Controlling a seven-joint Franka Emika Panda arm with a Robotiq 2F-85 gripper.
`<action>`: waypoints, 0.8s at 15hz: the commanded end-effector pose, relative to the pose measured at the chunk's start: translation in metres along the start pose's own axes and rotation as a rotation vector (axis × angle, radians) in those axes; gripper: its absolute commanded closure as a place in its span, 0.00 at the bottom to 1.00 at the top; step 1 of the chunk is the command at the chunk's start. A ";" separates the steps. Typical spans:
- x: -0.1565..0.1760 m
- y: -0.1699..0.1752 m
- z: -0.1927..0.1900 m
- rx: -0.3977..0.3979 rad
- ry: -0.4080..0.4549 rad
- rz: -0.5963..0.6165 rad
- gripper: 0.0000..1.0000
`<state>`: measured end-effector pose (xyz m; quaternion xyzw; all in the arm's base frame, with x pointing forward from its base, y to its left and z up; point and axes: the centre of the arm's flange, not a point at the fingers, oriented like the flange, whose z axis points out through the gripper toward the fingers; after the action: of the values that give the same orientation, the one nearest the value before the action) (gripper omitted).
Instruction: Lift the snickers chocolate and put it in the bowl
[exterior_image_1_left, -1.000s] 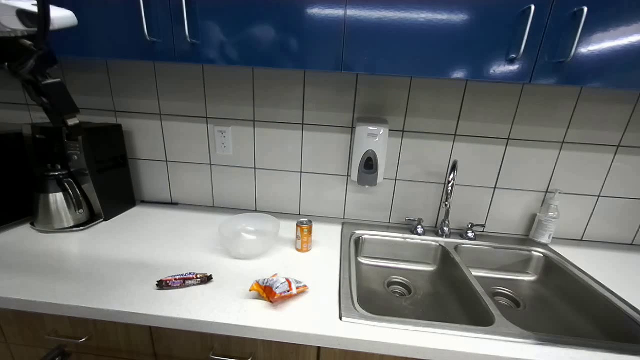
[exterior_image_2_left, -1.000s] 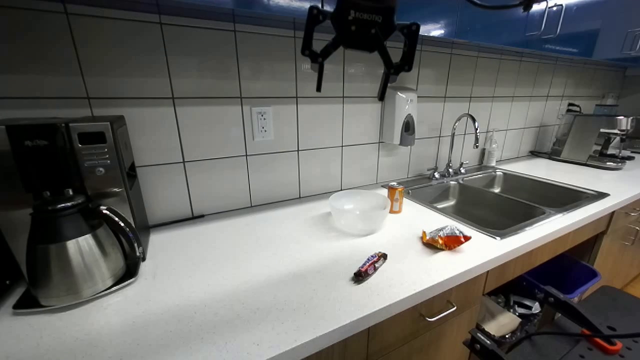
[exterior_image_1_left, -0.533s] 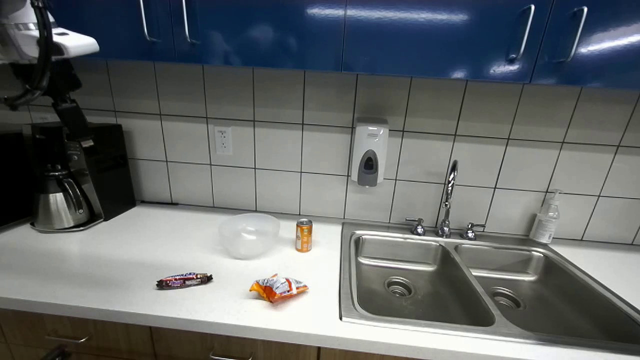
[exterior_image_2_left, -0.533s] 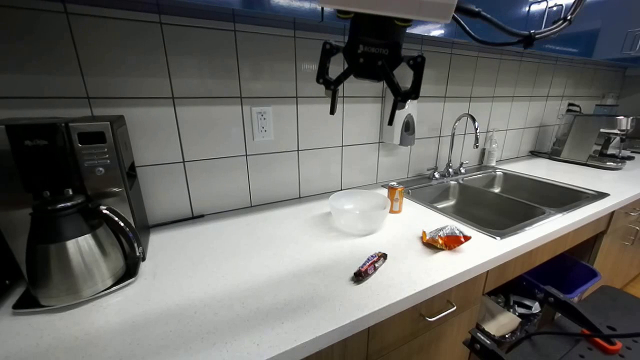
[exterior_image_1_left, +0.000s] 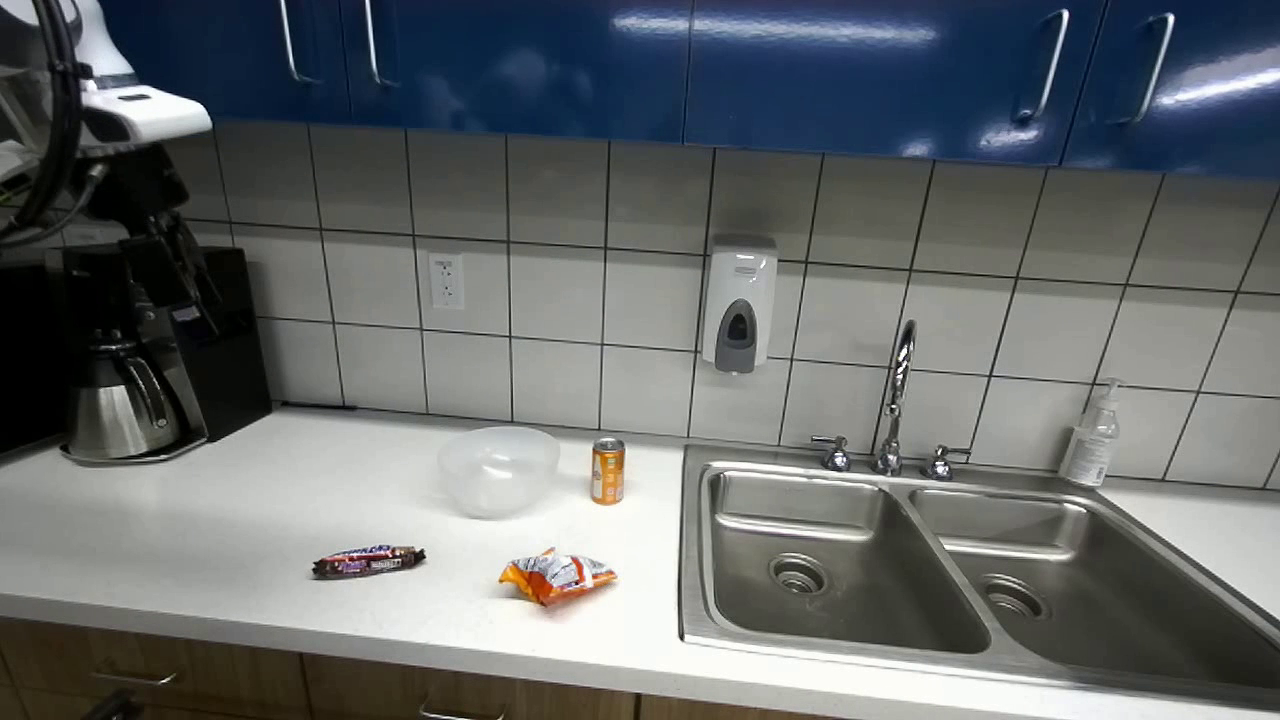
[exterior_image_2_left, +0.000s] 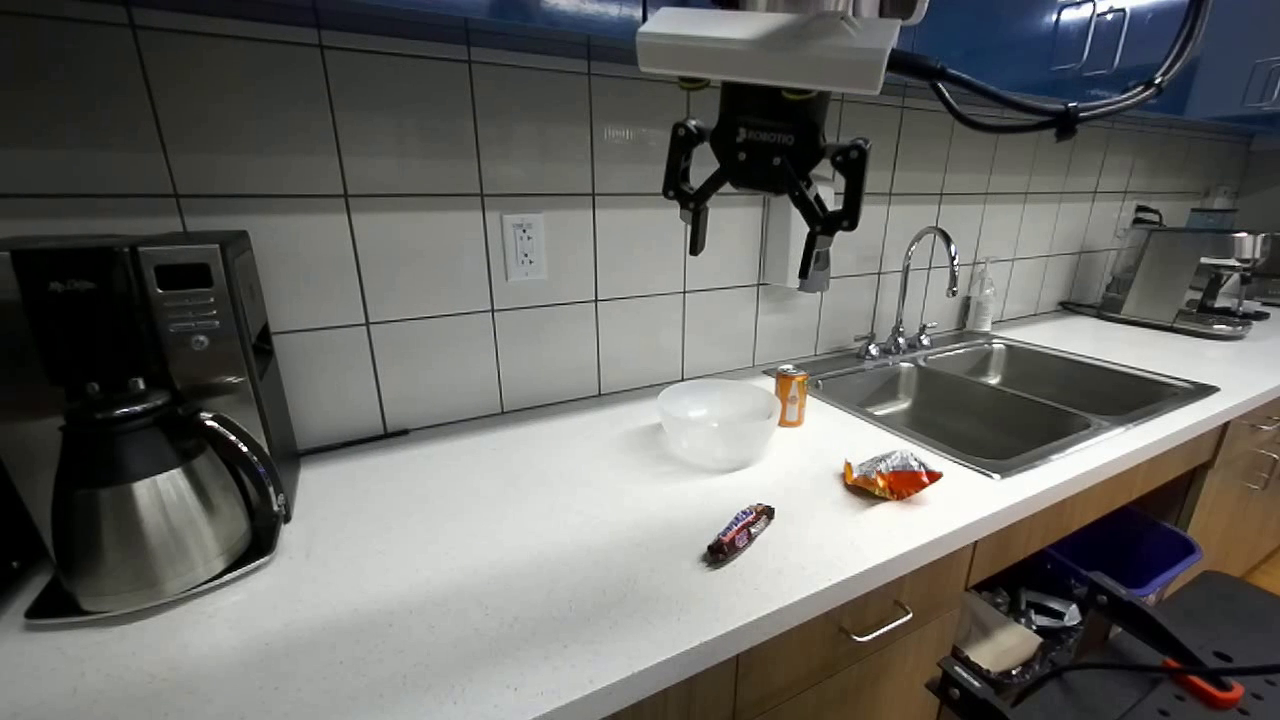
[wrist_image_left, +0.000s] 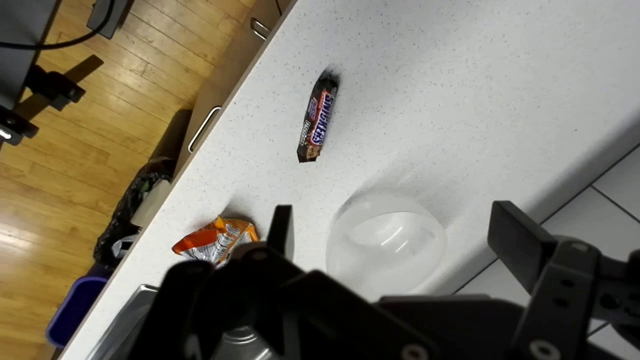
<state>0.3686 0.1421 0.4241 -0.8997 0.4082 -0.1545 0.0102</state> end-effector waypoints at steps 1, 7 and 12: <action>-0.003 0.003 0.006 -0.009 0.027 0.075 0.00; -0.010 -0.001 0.018 -0.023 0.001 0.128 0.00; -0.006 0.001 0.021 -0.017 -0.023 0.114 0.00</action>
<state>0.3704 0.1436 0.4023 -0.8766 0.4602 -0.1397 0.0160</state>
